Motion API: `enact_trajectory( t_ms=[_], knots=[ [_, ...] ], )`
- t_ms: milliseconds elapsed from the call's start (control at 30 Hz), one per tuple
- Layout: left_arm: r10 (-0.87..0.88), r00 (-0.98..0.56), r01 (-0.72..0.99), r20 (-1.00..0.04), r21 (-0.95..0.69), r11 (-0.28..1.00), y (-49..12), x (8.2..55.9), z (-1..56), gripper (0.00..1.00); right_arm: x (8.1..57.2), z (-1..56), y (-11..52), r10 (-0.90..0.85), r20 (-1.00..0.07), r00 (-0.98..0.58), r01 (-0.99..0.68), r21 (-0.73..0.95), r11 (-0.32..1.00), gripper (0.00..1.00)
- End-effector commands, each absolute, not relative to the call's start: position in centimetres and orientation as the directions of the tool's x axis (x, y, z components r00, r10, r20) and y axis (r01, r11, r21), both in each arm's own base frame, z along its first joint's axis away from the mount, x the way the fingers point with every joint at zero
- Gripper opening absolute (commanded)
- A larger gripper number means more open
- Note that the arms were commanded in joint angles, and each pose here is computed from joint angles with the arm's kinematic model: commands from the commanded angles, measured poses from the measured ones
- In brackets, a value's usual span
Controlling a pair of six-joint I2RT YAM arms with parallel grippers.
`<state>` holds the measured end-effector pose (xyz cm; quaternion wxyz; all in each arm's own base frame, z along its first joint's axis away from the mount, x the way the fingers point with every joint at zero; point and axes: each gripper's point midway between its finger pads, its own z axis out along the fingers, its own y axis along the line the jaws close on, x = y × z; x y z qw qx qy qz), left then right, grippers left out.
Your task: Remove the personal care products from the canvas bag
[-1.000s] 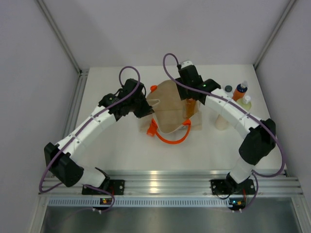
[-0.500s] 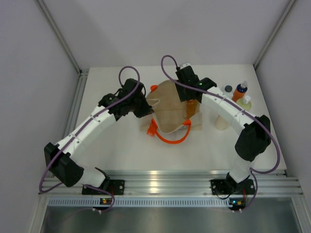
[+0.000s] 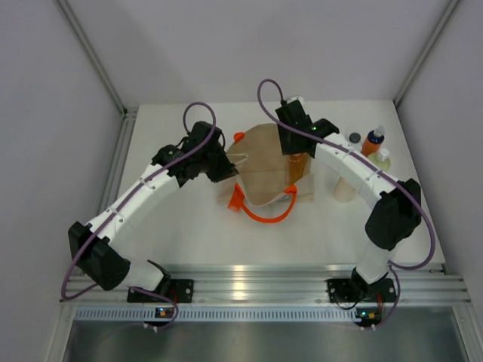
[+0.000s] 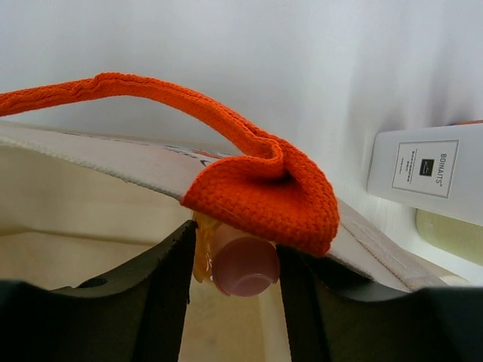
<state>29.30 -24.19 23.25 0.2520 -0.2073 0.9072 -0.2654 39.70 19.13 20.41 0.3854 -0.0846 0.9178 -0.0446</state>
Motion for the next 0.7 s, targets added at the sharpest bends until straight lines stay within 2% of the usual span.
enact_trajectory(
  t_ms=[0, 500, 667],
  knots=[
    [-0.511, -0.789, -0.253, -0.341, -0.577, 0.776, -23.6, 29.0, 22.9, 0.0, 39.7, 20.8, 17.6, -0.153, -0.697, -0.7, -0.056, -0.16, 0.986, 0.44],
    [-0.5, -0.804, -0.246, -0.32, -0.587, 0.771, -23.9, 28.8, 22.8, 0.0, 39.0, 19.9, 17.1, -0.13, -0.684, -0.718, -0.04, -0.146, 0.989, 0.36],
    [-0.499, -0.804, -0.242, -0.323, -0.589, 0.771, -23.9, 28.8, 23.0, 0.0, 38.9, 19.8, 17.3, -0.127, -0.682, -0.72, -0.042, -0.139, 0.989, 0.22]
  ],
)
